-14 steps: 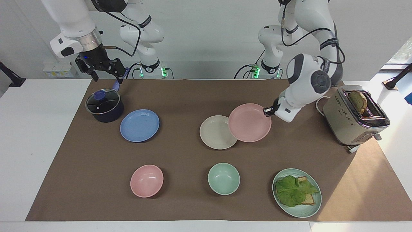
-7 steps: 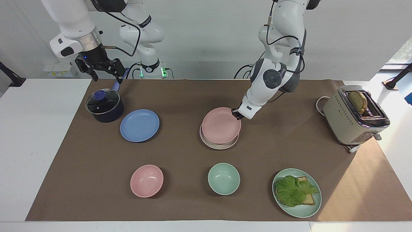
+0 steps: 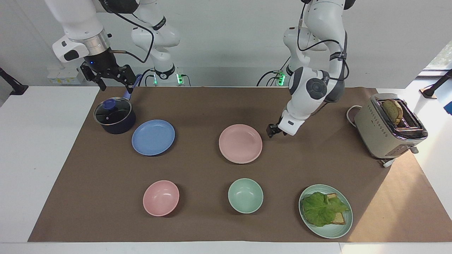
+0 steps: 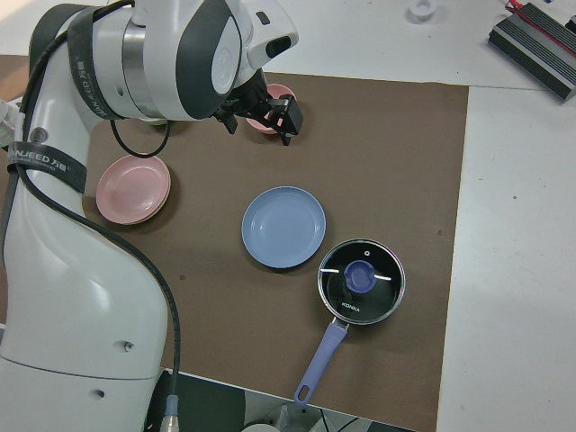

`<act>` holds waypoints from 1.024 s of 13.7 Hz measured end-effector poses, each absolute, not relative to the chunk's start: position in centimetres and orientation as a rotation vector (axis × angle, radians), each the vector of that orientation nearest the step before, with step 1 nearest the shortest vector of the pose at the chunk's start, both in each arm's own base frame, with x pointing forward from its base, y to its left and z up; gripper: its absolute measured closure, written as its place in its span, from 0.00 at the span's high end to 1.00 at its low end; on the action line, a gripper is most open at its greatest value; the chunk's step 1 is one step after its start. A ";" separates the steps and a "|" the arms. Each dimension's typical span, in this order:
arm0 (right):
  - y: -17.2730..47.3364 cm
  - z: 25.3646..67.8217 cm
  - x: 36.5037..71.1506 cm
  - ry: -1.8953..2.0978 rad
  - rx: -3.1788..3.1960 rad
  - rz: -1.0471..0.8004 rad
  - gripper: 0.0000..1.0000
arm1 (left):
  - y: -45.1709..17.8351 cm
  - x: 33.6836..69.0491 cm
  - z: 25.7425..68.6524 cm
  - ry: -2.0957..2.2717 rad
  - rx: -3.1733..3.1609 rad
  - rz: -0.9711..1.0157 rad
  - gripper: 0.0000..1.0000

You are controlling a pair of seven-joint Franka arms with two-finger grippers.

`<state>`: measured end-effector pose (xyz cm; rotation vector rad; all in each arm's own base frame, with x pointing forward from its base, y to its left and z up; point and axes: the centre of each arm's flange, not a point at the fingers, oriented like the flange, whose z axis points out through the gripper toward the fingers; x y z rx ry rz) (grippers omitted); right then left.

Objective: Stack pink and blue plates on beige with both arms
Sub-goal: 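Withdraw the left gripper while the right gripper reaches the blue plate, then grasp the blue plate's rim with the right gripper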

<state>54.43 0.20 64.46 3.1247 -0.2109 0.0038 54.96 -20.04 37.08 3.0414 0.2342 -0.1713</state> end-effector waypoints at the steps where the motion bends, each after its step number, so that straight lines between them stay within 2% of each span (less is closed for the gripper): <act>1: 0.2 64.5 54.5 -0.211 3.125 0.019 1.00 | -17.9 55.9 37.5 0.198 3.068 -0.137 0.99; 5: 0.1 62.7 55.0 -0.194 3.126 0.019 1.00 | -8.3 59.3 40.5 0.003 3.125 -0.003 1.00; 8: -0.9 59.6 55.6 -0.162 3.128 0.029 1.00 | -3.3 60.6 44.9 -0.077 3.125 0.069 1.00; 14: -1.2 48.2 56.0 -0.082 3.141 0.060 1.00 | -3.7 59.4 56.4 -0.153 3.129 0.127 1.00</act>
